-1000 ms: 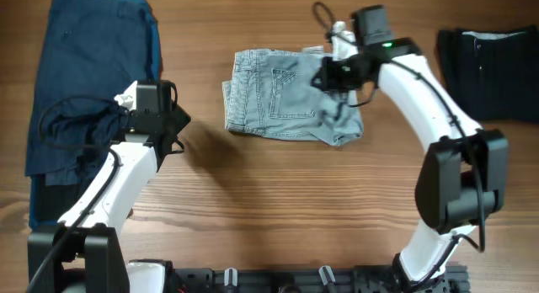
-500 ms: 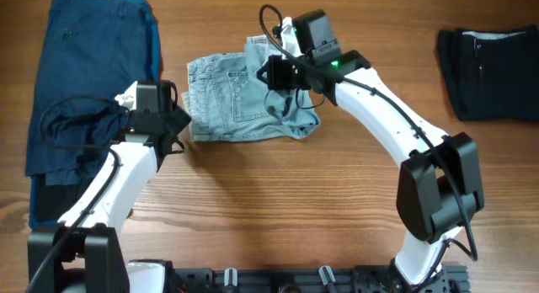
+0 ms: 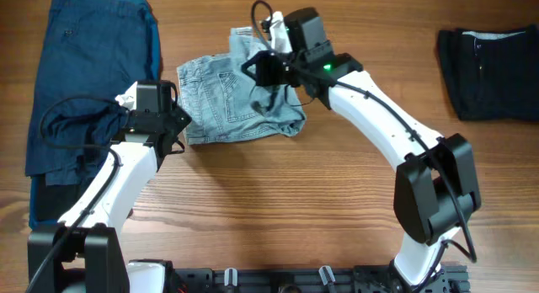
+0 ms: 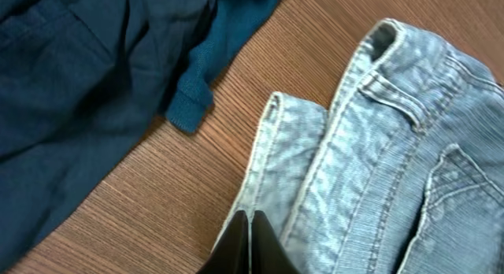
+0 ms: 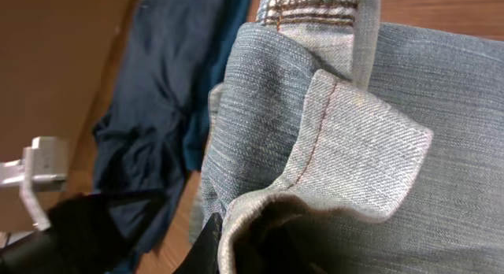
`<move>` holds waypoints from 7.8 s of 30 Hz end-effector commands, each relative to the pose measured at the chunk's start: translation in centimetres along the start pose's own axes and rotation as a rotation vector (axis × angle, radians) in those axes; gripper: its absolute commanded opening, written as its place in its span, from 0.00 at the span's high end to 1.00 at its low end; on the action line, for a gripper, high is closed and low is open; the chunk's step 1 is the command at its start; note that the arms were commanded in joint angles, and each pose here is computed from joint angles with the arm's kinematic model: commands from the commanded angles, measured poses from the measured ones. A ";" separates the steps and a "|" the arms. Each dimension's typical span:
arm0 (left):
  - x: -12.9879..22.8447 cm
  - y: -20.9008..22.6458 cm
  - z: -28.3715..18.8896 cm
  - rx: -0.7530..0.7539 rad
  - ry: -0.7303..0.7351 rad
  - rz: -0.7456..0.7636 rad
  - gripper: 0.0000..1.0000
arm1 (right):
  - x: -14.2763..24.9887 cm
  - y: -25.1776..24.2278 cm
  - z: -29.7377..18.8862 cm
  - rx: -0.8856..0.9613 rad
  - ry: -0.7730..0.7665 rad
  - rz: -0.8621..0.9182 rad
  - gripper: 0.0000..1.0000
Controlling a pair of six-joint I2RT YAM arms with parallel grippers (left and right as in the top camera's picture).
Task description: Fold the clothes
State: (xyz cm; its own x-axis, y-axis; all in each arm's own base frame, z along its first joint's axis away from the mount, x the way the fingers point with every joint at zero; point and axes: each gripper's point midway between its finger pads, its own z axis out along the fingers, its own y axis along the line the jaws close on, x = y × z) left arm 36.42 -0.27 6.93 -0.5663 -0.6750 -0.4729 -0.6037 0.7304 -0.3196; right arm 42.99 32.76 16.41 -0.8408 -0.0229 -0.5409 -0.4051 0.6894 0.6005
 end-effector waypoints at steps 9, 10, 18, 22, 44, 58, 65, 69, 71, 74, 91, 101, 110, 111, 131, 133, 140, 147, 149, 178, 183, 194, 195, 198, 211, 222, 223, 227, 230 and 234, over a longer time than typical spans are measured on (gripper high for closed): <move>0.0 -0.4 -0.1 0.015 0.008 -0.001 0.23 | 0.0 6.4 1.2 -0.055 -0.066 -0.079 0.22; 0.0 -0.4 -0.1 0.015 0.008 -0.001 0.22 | 0.1 6.5 1.2 -0.062 -0.060 -0.078 0.16; 0.0 -0.3 -0.1 0.015 0.007 -0.001 0.21 | 0.1 6.0 0.6 -0.089 -0.037 -0.179 0.04; -0.1 -0.3 -0.1 0.015 0.007 -0.001 0.23 | 1.4 2.2 0.2 0.042 0.030 -0.225 0.13; 2.0 -6.4 -0.9 0.355 0.130 0.237 0.31 | -0.4 -9.8 -7.1 0.350 0.060 -0.091 0.15; 2.4 -8.0 3.0 0.412 0.141 0.149 0.41 | -0.2 -10.5 -8.3 0.367 0.069 -0.068 0.17; 3.3 -8.5 3.3 0.383 0.124 0.165 0.56 | -0.2 -10.5 -8.3 0.368 0.070 -0.067 0.18; 3.8 -8.4 4.1 0.368 0.124 0.172 0.64 | 0.1 -10.6 -8.4 0.370 0.082 -0.062 0.20; 3.8 -8.5 4.7 0.370 0.122 0.172 0.71 | 0.2 -10.6 -8.4 0.371 0.085 -0.060 0.20; 3.7 -8.5 5.1 0.368 0.111 0.171 0.96 | 0.3 -10.6 -8.4 0.372 0.089 -0.058 0.20; -3.9 -13.9 2.2 0.395 -0.084 0.268 0.96 | 0.3 -10.6 -8.4 0.372 0.089 -0.061 0.20; -3.4 -9.5 3.6 0.177 -0.069 0.265 0.74 | 0.2 -10.6 -8.3 0.371 0.085 -0.063 0.19; -1.7 -8.7 2.1 0.161 0.032 0.279 0.00 | 0.2 -10.6 -8.3 0.370 0.084 -0.064 0.19; -1.4 -8.5 1.6 0.161 0.050 0.281 0.00 | 0.2 -10.6 -8.3 0.370 0.085 -0.064 0.19; 3.6 -7.1 1.7 0.177 0.281 0.289 0.66 | 0.3 -10.6 -8.3 0.371 0.087 -0.062 0.16; 3.8 -6.9 1.9 0.169 0.290 0.289 0.66 | 0.3 -10.6 -8.3 0.371 0.087 -0.062 0.16; 4.3 -6.3 1.7 0.149 0.315 0.290 0.96 | 0.2 -10.6 -8.3 0.371 0.086 -0.063 0.16; 3.1 -6.3 -1.5 0.154 0.279 0.316 0.96 | 0.3 -10.6 -8.3 0.371 0.086 -0.063 0.16; 2.7 -5.9 -2.6 0.144 0.267 0.316 0.96 | 0.3 -10.6 -8.3 0.371 0.086 -0.062 0.15; 1.3 -7.5 -1.3 0.215 0.251 0.144 0.34 | 11.6 -8.2 0.0 0.066 0.398 0.119 0.96; 1.8 -9.1 -1.6 0.256 0.236 0.175 0.34 | 14.7 -9.6 1.0 0.109 0.470 0.139 0.96; 3.4 -9.5 -0.4 0.245 0.266 0.202 0.35 | 9.9 -6.7 -0.5 -0.010 0.342 0.065 0.95; 3.7 -9.3 0.0 0.236 0.275 0.202 0.35 | 8.6 -6.4 -1.4 -0.013 0.307 0.053 0.90; 4.1 -9.0 0.7 0.220 0.290 0.203 0.38 | 5.5 -5.9 -3.5 -0.017 0.216 0.021 0.55; 6.6 -5.5 5.6 0.054 0.348 0.213 0.96 | 4.8 -8.7 -2.3 0.088 0.173 -0.027 0.42; 8.0 -4.2 7.1 0.010 0.391 0.216 0.96 | 4.0 -10.7 -3.3 0.125 0.150 0.006 0.34; 8.0 -4.3 7.1 0.014 0.394 0.215 0.93 | 3.9 -10.8 -3.4 0.127 0.148 0.007 0.32; 8.5 -4.8 6.8 0.047 0.425 0.212 0.65 | 3.7 -11.2 -3.6 0.132 0.140 0.013 0.28; 8.3 -5.4 6.2 0.075 0.430 0.208 0.55 | 3.6 -11.4 -3.8 0.126 0.137 0.019 0.26; 6.7 -6.6 4.4 0.101 0.402 0.207 0.47 | 3.0 -10.9 -4.5 0.038 0.127 0.045 0.26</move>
State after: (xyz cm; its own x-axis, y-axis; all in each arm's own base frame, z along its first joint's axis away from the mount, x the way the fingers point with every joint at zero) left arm 39.73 -10.04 1.60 -0.8569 -0.4802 -0.1875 -0.3923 0.8433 -0.3673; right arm 43.02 22.22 10.90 -0.8926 -0.0860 -0.4426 -0.3437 0.7651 0.5445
